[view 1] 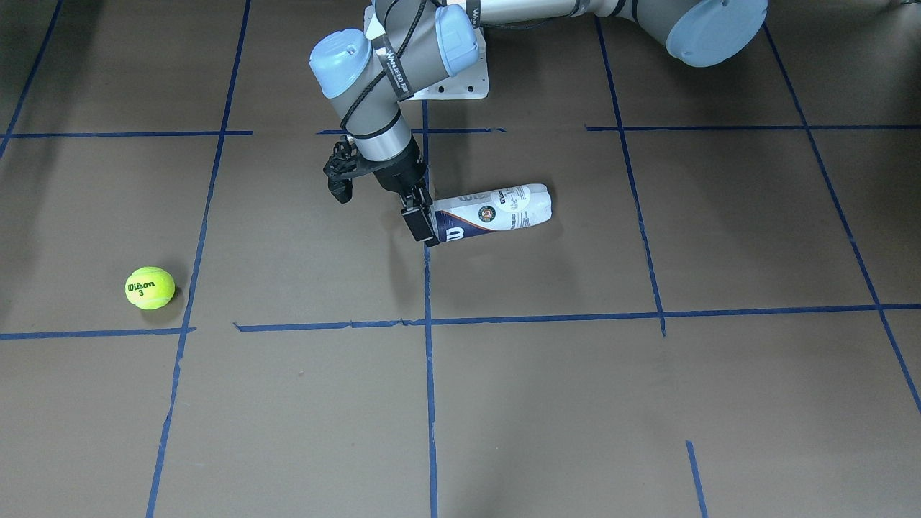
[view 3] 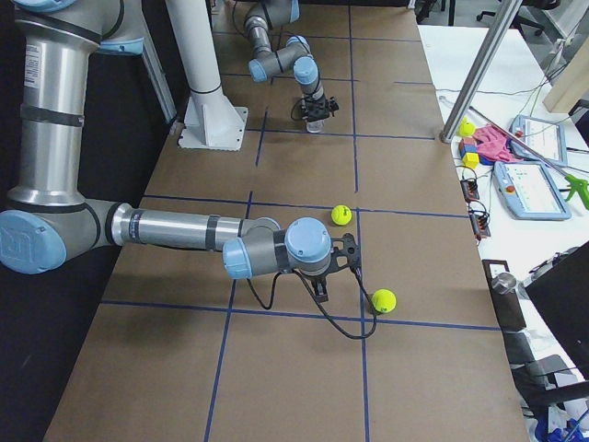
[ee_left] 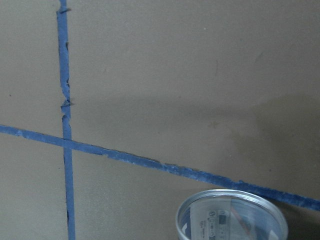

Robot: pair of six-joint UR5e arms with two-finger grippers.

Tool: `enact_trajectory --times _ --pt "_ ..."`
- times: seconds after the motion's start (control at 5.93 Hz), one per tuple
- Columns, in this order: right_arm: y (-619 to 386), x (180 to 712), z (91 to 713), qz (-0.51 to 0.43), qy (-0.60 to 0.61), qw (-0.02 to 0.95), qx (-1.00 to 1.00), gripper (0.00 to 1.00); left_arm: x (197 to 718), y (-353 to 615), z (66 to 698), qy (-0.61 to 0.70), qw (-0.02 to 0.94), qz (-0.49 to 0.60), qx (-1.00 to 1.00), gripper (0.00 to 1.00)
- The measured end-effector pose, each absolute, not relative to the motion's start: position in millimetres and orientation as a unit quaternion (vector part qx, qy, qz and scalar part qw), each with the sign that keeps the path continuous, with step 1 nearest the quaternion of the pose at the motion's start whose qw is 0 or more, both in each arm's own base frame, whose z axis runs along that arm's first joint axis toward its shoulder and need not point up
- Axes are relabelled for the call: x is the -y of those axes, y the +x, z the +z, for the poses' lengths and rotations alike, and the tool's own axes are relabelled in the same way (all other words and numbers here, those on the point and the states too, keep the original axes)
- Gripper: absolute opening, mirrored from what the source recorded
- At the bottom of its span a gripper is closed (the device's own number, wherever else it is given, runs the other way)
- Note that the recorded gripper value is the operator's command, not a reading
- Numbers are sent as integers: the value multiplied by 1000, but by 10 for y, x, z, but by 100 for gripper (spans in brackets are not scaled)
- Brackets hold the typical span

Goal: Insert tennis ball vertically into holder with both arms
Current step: 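Lift the clear tube with the left gripper and rotate it upright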

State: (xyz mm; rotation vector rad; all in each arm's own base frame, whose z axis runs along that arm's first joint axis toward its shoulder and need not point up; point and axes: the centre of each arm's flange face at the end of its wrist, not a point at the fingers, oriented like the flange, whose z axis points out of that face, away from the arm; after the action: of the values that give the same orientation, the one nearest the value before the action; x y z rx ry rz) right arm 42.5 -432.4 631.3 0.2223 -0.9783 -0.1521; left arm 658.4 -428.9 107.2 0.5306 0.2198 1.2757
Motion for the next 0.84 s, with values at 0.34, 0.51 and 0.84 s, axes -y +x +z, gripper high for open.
enact_trajectory --times 0.34,0.51,0.84 --pt "420 4325 6305 -50 95 875 472 100 4213 6524 1016 245 769 578 -124 99" --pt "420 4322 6309 -47 93 875 473 100 4161 6508 1103 236 772 574 -138 99" --pt "420 4320 6311 -46 92 875 473 100 4098 6546 1274 226 773 576 -141 100"
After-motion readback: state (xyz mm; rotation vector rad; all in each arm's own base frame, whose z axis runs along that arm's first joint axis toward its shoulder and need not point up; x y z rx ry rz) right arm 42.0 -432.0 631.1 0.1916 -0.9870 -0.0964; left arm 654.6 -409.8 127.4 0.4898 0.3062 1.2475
